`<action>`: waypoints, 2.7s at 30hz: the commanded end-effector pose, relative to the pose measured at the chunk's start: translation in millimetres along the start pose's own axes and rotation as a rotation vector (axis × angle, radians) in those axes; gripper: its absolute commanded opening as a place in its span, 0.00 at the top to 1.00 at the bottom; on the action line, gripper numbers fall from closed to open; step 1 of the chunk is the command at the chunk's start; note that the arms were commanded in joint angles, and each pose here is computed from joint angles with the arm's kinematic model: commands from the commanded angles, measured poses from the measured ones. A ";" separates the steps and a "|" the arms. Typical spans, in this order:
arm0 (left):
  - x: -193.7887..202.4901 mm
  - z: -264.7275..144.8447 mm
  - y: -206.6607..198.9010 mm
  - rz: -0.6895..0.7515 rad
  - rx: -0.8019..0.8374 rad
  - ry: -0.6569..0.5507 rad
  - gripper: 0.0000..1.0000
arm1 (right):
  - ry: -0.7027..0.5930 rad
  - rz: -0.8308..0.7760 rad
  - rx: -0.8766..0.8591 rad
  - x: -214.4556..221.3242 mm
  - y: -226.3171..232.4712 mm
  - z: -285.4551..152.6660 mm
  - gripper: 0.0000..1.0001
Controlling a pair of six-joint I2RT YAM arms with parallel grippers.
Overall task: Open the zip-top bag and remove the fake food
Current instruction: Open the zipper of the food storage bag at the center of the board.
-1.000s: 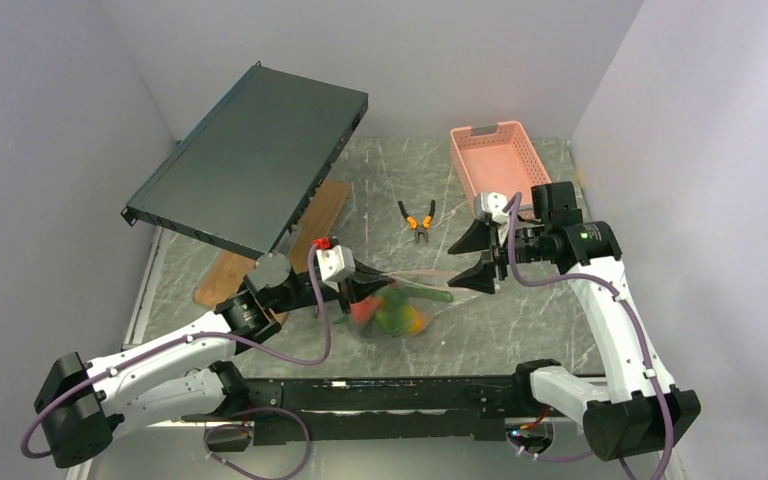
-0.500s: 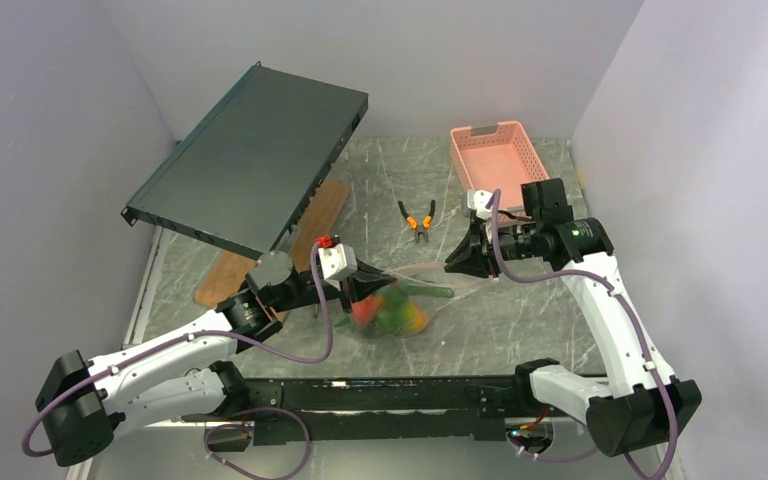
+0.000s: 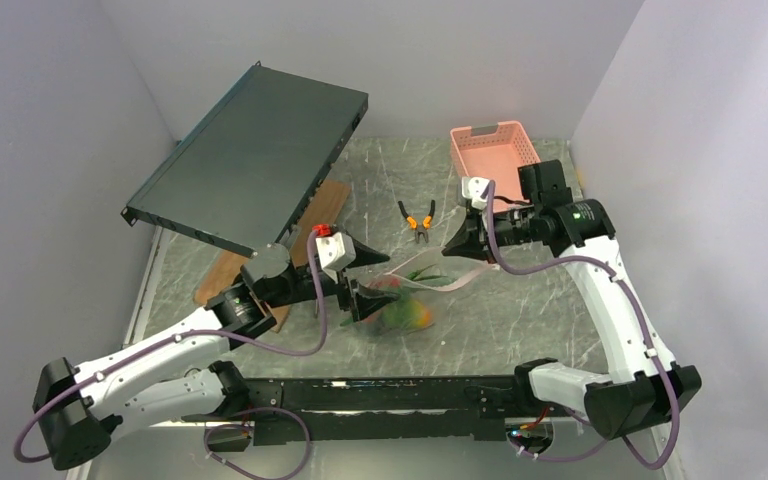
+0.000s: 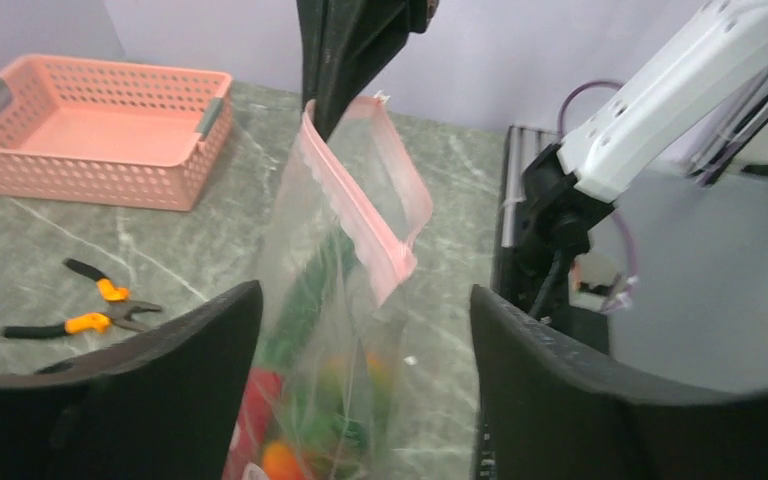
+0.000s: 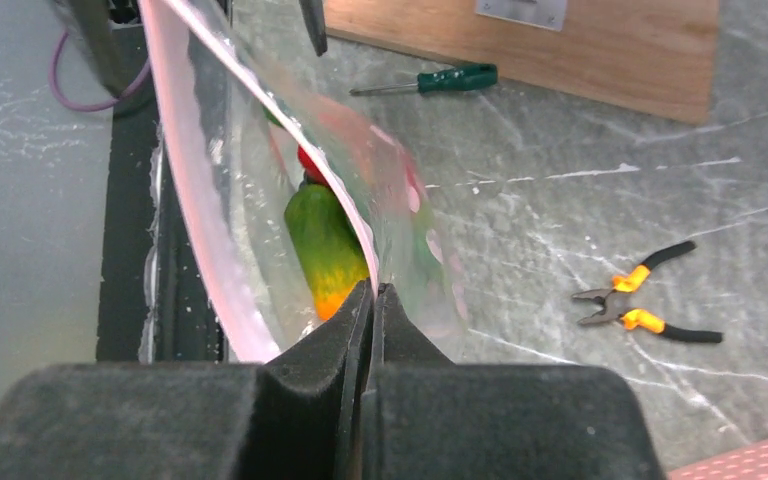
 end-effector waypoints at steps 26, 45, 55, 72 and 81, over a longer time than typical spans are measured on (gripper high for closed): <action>-65.4 63.4 42.0 -0.334 -0.230 0.375 0.07 | -0.067 -0.063 -0.007 -21.4 -4.9 -1.3 1.00; -31.9 85.7 43.2 -0.293 -0.153 0.577 0.61 | -0.064 -0.047 0.016 -19.6 -9.2 -2.6 1.00; -70.8 81.7 54.5 -0.274 -0.223 0.386 1.00 | -0.044 -0.006 0.084 -17.5 -18.9 -7.0 0.72; -166.0 82.1 120.3 -0.214 -0.573 0.002 1.00 | -0.192 -0.046 0.290 -59.3 -2.4 -81.5 0.20; -84.4 99.6 108.4 -0.350 -0.473 0.158 1.00 | -0.197 0.048 0.203 -23.8 8.4 -58.6 0.24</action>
Point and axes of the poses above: each gripper's point midway between its finger pads, its own z axis out along the fingers, its own y axis along the line the jaws close on, x = y × z, the point moved 3 cm from there along -z, back along the fingers, and after that the axes turned 12 degrees about -z, right-handed, at the moved point
